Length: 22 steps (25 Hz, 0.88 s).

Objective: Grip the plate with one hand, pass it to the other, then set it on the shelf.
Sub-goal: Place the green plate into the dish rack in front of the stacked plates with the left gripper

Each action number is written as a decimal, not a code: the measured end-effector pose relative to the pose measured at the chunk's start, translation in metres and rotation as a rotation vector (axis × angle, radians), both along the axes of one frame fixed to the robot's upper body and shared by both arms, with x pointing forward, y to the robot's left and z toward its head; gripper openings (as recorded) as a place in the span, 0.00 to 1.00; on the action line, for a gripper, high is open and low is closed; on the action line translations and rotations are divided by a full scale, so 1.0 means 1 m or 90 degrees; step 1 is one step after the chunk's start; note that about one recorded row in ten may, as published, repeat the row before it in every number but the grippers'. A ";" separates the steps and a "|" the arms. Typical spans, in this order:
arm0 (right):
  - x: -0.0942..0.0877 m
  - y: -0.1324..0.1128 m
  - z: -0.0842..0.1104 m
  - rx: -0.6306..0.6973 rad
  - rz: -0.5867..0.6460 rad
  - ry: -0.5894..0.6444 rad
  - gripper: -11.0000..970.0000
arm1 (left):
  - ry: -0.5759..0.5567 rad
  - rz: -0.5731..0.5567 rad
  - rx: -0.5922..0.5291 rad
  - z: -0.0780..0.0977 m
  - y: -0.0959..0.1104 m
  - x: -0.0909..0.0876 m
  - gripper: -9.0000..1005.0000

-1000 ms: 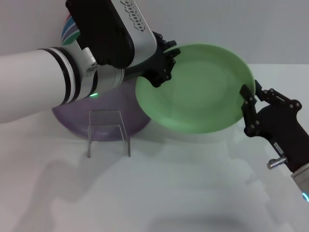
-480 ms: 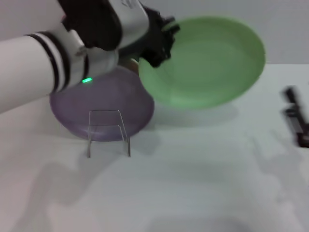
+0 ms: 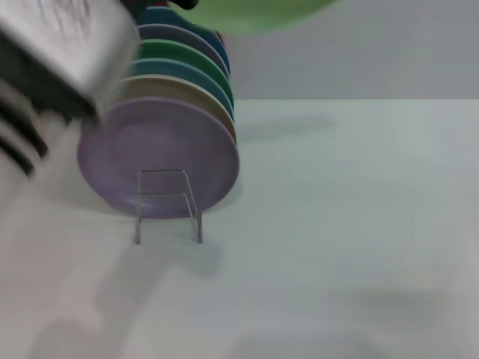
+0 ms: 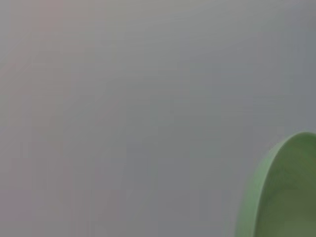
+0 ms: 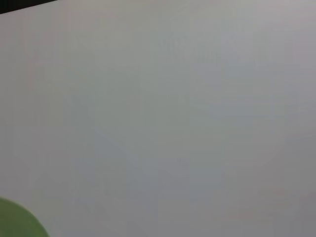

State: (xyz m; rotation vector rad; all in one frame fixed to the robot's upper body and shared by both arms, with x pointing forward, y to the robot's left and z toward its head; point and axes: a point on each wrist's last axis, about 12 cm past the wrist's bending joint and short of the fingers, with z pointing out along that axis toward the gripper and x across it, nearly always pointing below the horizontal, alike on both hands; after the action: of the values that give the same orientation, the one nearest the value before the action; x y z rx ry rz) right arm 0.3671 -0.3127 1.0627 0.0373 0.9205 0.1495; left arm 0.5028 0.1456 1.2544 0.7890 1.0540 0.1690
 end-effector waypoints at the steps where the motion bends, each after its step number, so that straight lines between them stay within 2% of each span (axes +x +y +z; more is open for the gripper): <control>1: 0.000 -0.001 0.000 0.000 -0.001 0.001 0.82 | -0.045 0.007 0.004 -0.004 -0.003 -0.008 0.09; 3: 0.002 -0.001 0.000 0.000 0.000 0.000 0.82 | -0.127 0.004 -0.003 -0.012 -0.007 -0.024 0.09; 4: 0.004 0.000 0.000 0.000 0.002 -0.002 0.82 | -0.184 -0.010 -0.038 -0.020 -0.005 -0.035 0.09; 5: 0.005 0.000 0.001 0.000 0.003 -0.003 0.82 | -0.184 -0.010 -0.038 -0.020 -0.005 -0.035 0.09; 7: 0.005 0.000 0.001 0.000 0.003 -0.004 0.82 | -0.206 -0.034 -0.100 -0.026 0.003 -0.041 0.09; 9: 0.006 0.000 0.001 0.000 0.003 -0.007 0.82 | -0.187 -0.056 -0.156 -0.035 0.015 -0.040 0.09; 10: 0.006 -0.001 0.002 0.001 0.002 -0.009 0.82 | -0.187 -0.056 -0.156 -0.035 0.015 -0.040 0.09; 12: 0.006 -0.001 0.002 0.002 0.002 -0.011 0.82 | -0.121 -0.062 -0.199 -0.057 0.040 -0.033 0.09; 13: 0.006 -0.001 0.002 0.002 0.002 -0.011 0.82 | -0.121 -0.062 -0.199 -0.057 0.040 -0.033 0.09; 14: 0.006 -0.001 0.002 0.002 0.002 -0.011 0.82 | -0.084 -0.053 -0.206 -0.070 0.055 -0.030 0.09; 16: 0.006 -0.001 0.002 0.002 0.002 -0.011 0.82 | -0.063 -0.048 -0.216 -0.077 0.063 -0.028 0.09; 17: 0.006 -0.001 0.002 0.002 0.002 -0.009 0.82 | -0.019 -0.035 -0.236 -0.091 0.079 -0.024 0.09; 18: 0.006 -0.001 0.002 0.002 0.002 -0.009 0.82 | -0.019 -0.035 -0.236 -0.091 0.079 -0.024 0.09; 19: 0.007 0.000 0.001 0.001 0.003 -0.006 0.82 | 0.006 -0.023 -0.239 -0.104 0.091 -0.023 0.09; 20: 0.007 0.000 0.001 0.001 0.003 -0.006 0.82 | 0.006 -0.023 -0.239 -0.104 0.091 -0.023 0.09; 22: 0.007 0.000 0.000 0.001 0.004 -0.003 0.82 | 0.030 -0.023 -0.238 -0.116 0.104 -0.026 0.09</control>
State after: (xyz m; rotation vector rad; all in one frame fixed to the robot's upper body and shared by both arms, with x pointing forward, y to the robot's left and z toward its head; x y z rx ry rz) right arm 0.3742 -0.3124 1.0630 0.0359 0.9151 0.1559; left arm 0.4763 0.2496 1.1387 0.4748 1.0758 -0.0770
